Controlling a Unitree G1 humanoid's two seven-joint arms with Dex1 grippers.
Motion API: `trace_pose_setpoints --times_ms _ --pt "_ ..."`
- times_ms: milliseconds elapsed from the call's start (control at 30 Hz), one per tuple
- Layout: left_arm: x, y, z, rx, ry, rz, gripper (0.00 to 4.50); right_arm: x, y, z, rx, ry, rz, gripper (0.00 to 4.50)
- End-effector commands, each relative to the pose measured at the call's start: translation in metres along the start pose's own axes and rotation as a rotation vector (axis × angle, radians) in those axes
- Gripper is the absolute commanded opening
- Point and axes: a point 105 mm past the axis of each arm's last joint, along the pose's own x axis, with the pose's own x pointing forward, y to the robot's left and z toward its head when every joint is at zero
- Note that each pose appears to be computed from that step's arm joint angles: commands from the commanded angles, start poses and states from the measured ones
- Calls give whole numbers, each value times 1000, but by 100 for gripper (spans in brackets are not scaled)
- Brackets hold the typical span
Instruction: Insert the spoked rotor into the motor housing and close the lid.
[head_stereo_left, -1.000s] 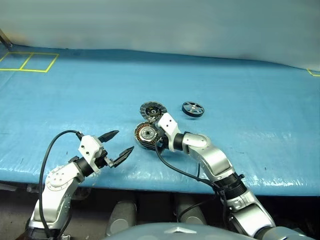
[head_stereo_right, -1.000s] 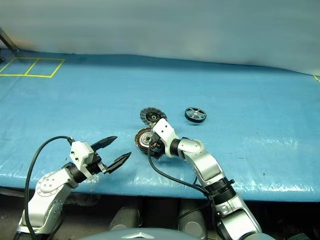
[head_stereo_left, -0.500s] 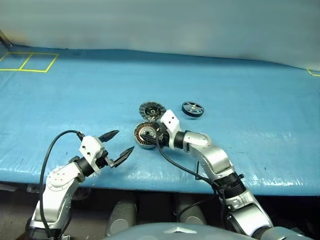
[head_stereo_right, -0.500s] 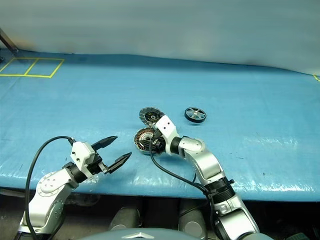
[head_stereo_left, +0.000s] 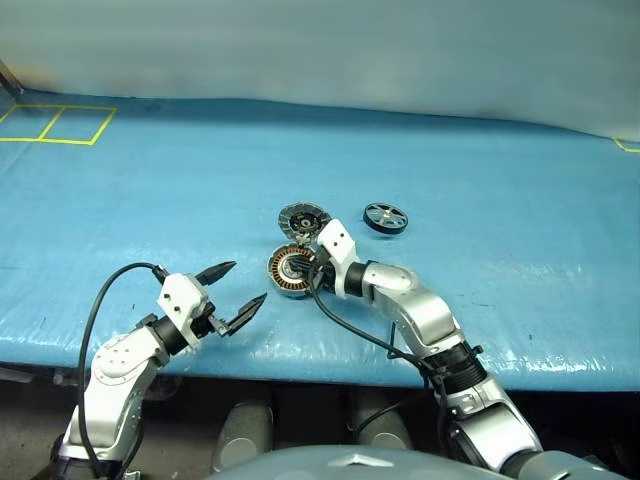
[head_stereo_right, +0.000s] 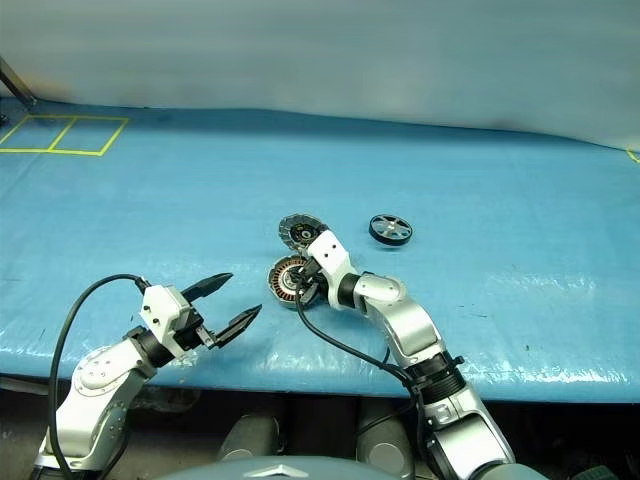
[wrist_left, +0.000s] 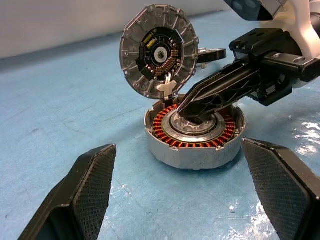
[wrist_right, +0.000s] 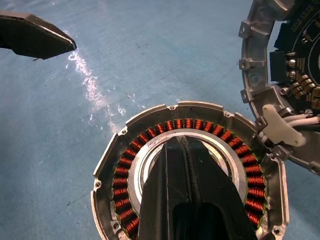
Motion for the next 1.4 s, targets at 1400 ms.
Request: trace_pose_setpoints --times_ms 1400 --pt "0 -1 0 5 -14 5 438 -11 -7 -46 -197 260 -83 3"
